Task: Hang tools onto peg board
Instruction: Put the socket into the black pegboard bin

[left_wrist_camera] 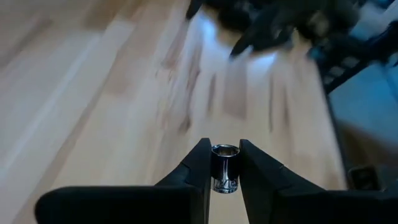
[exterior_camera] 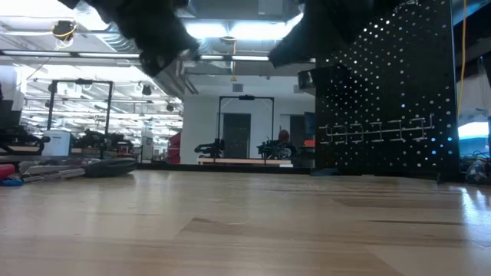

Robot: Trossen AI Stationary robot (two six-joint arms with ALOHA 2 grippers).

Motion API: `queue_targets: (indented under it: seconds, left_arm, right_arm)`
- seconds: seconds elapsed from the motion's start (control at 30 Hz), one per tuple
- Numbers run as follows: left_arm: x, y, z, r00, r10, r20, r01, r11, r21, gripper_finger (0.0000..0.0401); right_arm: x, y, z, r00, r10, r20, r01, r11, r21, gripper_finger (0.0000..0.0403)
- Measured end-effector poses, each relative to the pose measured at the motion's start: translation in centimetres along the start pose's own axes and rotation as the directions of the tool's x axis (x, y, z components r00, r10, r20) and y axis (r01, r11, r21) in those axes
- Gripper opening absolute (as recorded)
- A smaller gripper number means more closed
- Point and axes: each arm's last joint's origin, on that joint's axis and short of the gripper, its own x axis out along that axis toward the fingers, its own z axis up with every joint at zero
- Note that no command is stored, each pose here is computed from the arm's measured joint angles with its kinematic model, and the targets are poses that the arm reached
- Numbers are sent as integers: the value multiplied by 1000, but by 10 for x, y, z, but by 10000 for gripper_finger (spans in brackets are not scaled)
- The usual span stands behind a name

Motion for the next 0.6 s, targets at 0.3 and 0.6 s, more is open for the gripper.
queue_targets:
  seconds: [0.3, 0.6]
  left_arm:
    - [-2, -9, 19, 977, -98, 189, 97, 995, 15, 47]
    - [-4, -7, 31, 949, -119, 293, 131, 991, -22, 46]
  right_arm:
    - [9, 7, 18, 975, -25, 221, 66, 982, -179, 216]
    - [6, 9, 31, 933, -75, 351, 212, 904, -371, 216]
